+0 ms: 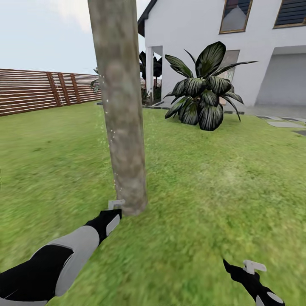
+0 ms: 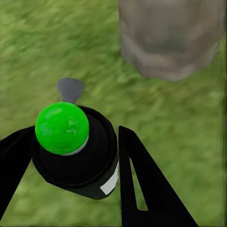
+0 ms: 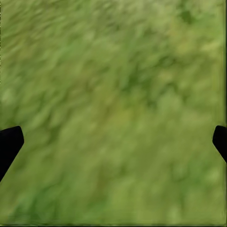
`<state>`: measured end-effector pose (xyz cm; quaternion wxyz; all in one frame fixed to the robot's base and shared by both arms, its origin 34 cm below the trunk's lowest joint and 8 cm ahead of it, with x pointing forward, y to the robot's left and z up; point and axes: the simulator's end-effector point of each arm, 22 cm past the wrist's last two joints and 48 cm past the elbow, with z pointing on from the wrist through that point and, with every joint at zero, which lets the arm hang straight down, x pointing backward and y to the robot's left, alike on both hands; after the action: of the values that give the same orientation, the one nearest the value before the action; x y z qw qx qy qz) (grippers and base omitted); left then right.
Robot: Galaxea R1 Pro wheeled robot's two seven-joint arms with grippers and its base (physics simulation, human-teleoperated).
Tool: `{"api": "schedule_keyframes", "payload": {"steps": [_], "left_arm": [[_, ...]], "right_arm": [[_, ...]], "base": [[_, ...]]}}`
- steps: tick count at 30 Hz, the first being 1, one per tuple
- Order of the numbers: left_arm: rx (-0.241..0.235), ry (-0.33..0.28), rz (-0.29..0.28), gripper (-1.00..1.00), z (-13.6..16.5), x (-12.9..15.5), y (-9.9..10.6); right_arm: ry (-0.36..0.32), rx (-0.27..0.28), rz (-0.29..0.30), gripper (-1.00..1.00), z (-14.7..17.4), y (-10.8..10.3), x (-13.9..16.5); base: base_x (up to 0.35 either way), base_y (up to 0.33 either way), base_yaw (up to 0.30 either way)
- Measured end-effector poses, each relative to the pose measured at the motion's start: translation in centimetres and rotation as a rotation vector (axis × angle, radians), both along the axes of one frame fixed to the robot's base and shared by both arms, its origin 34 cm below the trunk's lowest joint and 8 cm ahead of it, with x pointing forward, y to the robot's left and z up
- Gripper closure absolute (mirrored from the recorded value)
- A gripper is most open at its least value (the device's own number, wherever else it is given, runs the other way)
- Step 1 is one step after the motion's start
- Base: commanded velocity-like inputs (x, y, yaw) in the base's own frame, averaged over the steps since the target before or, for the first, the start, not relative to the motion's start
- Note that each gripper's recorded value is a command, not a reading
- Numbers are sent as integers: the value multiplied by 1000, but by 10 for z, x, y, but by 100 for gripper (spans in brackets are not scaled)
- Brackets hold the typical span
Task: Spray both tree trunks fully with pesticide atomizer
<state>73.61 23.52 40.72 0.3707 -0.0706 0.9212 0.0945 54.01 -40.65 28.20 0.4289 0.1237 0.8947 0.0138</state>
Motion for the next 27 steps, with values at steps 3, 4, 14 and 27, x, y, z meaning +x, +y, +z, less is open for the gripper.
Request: {"api": "schedule_keyframes", "payload": {"steps": [3,4,14,27], "left_arm": [[3,-56,-6,100,22,17,-2],[-1,-98,-8,100,40,30,-4],[67,-51,-35,100,165,72,9],[129,-98,-4,100,307,111,47]], "right_arm": [[-1,0,0,-100,0,0,0],[-1,0,0,-100,0,0,0],[0,1,-2,-100,0,0,0],[0,2,-3,-100,0,0,0]], "base": [[-32,0,0],[-6,0,0],[0,0,0],[0,0,0]]}}
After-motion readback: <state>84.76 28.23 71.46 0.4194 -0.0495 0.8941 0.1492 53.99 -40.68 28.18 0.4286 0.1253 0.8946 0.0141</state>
